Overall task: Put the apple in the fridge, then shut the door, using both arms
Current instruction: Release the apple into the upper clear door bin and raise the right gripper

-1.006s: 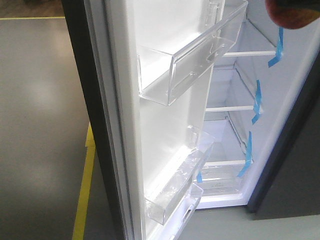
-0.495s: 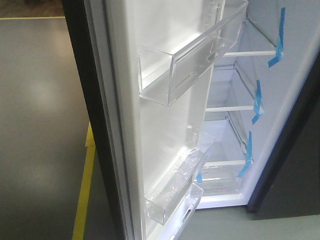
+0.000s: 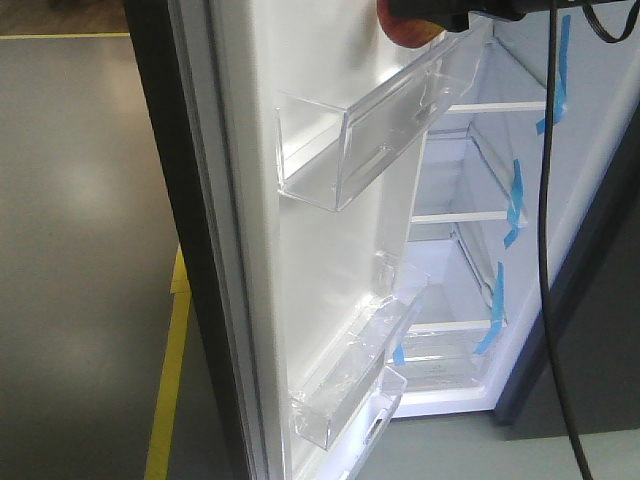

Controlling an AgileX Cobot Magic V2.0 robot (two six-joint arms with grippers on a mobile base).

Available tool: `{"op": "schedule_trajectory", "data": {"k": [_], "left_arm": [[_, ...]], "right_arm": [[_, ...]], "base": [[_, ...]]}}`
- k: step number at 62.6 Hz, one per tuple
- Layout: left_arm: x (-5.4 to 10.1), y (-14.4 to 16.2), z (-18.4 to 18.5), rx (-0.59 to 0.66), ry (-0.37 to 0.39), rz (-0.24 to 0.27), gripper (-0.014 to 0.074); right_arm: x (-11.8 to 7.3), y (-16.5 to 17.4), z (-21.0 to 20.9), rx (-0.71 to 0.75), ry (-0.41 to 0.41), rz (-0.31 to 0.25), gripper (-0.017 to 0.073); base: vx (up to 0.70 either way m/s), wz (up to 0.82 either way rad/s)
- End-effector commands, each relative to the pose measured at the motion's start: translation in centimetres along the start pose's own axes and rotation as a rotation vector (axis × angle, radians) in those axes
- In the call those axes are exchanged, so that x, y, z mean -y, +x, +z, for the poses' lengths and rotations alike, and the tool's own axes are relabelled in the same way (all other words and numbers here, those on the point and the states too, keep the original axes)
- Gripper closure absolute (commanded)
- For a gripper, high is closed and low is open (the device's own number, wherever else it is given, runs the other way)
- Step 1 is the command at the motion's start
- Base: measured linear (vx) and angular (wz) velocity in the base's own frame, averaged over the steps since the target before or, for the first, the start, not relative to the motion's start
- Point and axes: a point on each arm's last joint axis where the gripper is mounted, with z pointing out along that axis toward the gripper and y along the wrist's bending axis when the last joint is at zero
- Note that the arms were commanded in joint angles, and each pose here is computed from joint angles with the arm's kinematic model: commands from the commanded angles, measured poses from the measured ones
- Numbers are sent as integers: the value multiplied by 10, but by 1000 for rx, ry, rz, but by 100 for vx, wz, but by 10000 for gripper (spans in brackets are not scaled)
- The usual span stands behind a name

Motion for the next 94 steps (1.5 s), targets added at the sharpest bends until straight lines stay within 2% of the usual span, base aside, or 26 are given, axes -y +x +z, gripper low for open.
{"op": "schedule_trajectory", "data": {"k": [1, 7, 19, 26, 41, 50, 57, 61, 74, 83, 94], "left_arm": [[1, 3, 1, 52, 20, -13, 600], [1, 3, 1, 52, 20, -13, 600], [1, 3, 1, 52, 20, -13, 600], [1, 3, 1, 52, 20, -13, 600], [1, 3, 1, 52, 20, -13, 600], [1, 3, 1, 52, 20, -13, 600], [1, 3, 1, 52, 20, -13, 600], [1, 3, 1, 52, 20, -13, 600], [1, 3, 1, 52, 20, -13, 600], [1, 3, 1, 52, 20, -13, 600], [1, 3, 1, 52, 20, -13, 600]], "right_arm": [[-11, -28, -25, 133, 36, -31, 458], [-11, -28, -25, 133, 38, -32, 372], [-11, -28, -25, 135, 39, -32, 113], [-9, -29, -25, 146, 53, -31, 16], [-7, -33, -26, 179, 85, -26, -9], [-13, -38, -35, 197, 87, -37, 26], [-24, -48, -52, 232, 91, -61, 113], [-35, -55, -66, 248, 84, -79, 204], [-74, -67, -110, 251, 22, -159, 578], [-98, -69, -135, 233, -13, -214, 566], [-119, -59, -157, 164, -41, -217, 566]], "base": [[0, 0], [0, 0], [0, 0], [0, 0], [0, 0], [0, 0], [0, 0], [0, 0], [0, 0], [0, 0], [0, 0]]}}
